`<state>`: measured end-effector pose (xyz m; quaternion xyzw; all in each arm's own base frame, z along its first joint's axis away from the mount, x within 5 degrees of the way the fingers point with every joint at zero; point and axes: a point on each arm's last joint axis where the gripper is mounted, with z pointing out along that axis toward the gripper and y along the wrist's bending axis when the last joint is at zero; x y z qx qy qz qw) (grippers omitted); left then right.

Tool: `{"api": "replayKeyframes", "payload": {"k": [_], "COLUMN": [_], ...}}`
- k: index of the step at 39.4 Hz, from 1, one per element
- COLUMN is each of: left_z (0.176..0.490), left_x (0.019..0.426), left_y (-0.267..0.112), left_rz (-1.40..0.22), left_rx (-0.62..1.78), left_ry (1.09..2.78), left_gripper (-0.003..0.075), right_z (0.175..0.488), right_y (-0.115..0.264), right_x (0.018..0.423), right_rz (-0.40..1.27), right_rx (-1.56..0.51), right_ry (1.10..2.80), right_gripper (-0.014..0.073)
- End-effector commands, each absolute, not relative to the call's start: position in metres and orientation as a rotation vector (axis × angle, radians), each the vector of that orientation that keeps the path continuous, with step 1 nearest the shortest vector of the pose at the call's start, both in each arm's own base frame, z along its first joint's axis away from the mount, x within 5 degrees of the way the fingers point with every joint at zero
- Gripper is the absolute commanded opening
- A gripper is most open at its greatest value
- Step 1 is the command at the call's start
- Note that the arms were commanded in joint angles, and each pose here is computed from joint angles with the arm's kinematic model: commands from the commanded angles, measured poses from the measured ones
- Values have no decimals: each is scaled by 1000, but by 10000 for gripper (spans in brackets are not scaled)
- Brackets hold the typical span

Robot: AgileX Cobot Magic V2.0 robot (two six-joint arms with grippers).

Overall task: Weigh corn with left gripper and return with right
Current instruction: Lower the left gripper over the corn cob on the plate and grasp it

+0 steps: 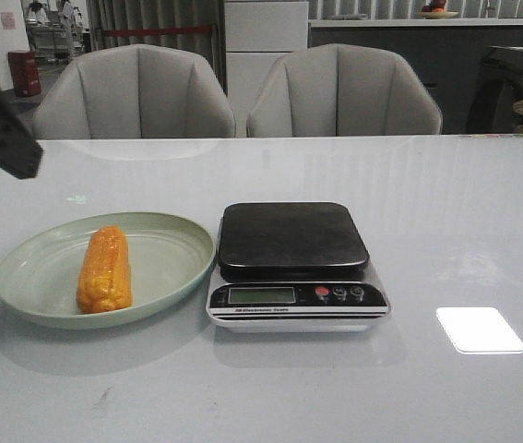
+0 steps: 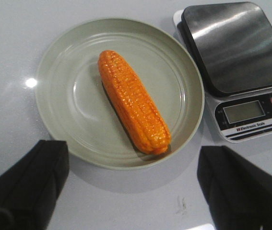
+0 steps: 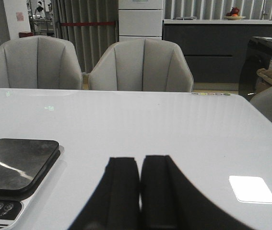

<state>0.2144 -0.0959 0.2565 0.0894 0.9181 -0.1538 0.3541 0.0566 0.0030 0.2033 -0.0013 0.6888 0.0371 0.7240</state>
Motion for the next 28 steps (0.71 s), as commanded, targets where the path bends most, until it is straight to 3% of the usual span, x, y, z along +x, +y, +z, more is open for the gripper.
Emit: {"api": "replayKeyframes", "payload": {"k": [1,10,24,28], "left_z": [265,240,190,183], "left_x": [242,276,298,302], "left_y": [-112,-135,-147,-150], "left_rz": [-441,-443,-425,-432], "left_rx": [197,216,152,137], "left_ry": [2326,2466,2620,2637], "left_gripper": [596,595,594,540], "right_z": [208,208,208,208], "right_y": [3,3,3,3], "right_x": [55,55,55,55], "right_rz": [66,66,66,66], "right_rx": [-12,-12,-12,-12], "right_ry": [1432,1432,1432,1432], "right_gripper": [169,169,169,169]}}
